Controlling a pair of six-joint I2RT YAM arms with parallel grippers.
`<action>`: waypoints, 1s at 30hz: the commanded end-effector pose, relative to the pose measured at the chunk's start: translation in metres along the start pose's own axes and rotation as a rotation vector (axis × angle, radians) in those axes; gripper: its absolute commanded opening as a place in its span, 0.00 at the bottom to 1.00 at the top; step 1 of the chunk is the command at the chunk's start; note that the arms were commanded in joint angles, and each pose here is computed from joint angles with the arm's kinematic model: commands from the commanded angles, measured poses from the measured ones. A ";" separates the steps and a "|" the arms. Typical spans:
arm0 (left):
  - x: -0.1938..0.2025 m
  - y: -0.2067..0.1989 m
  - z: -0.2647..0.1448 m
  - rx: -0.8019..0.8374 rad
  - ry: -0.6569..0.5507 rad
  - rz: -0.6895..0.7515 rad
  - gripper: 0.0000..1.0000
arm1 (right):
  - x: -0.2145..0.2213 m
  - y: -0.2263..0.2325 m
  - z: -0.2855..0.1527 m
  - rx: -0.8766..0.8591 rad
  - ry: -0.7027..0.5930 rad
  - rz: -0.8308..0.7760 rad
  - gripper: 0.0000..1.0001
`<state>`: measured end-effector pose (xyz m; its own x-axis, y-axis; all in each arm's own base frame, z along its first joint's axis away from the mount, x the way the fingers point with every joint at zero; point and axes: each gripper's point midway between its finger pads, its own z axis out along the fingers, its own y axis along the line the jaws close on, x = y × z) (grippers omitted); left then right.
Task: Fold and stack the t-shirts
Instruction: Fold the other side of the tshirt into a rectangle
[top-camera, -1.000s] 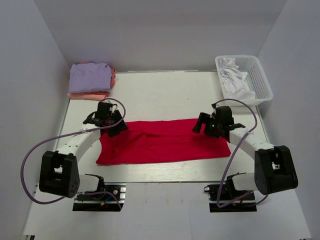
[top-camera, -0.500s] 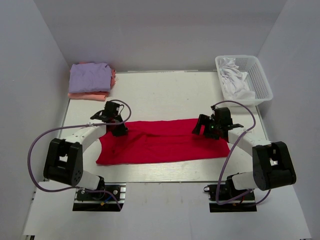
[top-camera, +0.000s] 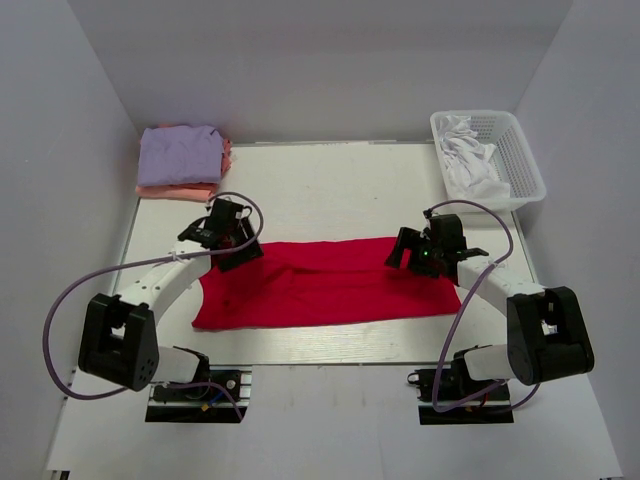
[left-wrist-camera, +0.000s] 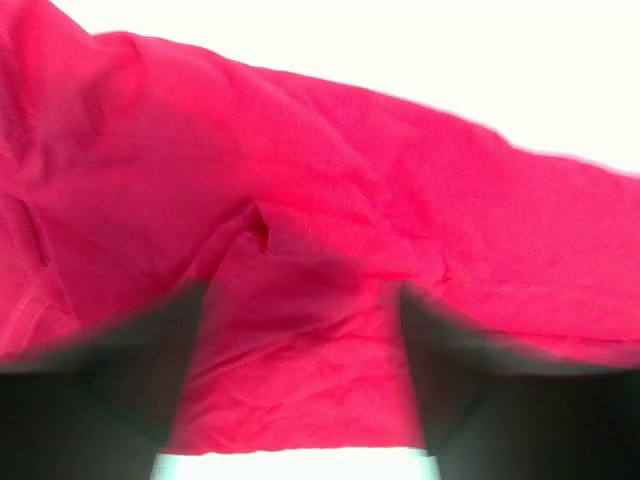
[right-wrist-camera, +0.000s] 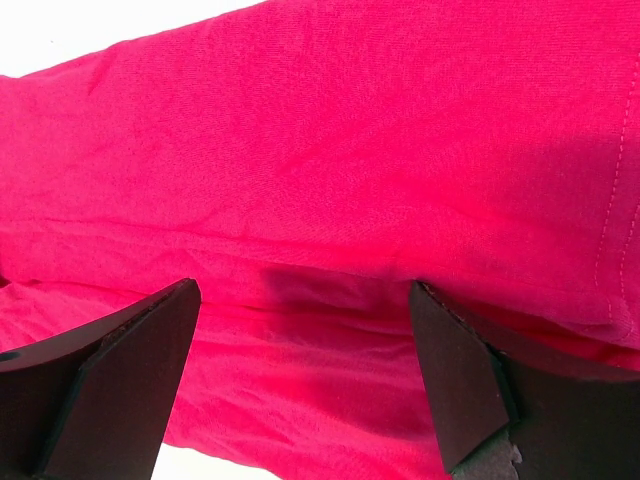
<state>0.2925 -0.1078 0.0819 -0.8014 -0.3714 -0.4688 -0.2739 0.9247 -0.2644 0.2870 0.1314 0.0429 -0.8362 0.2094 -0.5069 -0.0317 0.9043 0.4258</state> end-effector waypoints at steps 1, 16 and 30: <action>-0.026 0.007 -0.011 -0.076 -0.084 0.019 1.00 | -0.002 -0.001 -0.002 -0.001 -0.015 -0.020 0.90; -0.049 -0.034 0.026 0.129 -0.106 0.243 1.00 | -0.002 0.000 -0.003 -0.004 -0.005 -0.042 0.90; 0.011 -0.050 0.008 0.308 0.071 0.163 1.00 | -0.001 -0.002 -0.002 0.000 -0.001 -0.043 0.90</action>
<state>0.3183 -0.1460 0.0788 -0.8454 -0.1878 -0.5000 0.0029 0.9345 -0.3560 0.2834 0.1296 0.0403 -0.8438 0.1832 -0.5043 -0.0469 0.9111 0.4095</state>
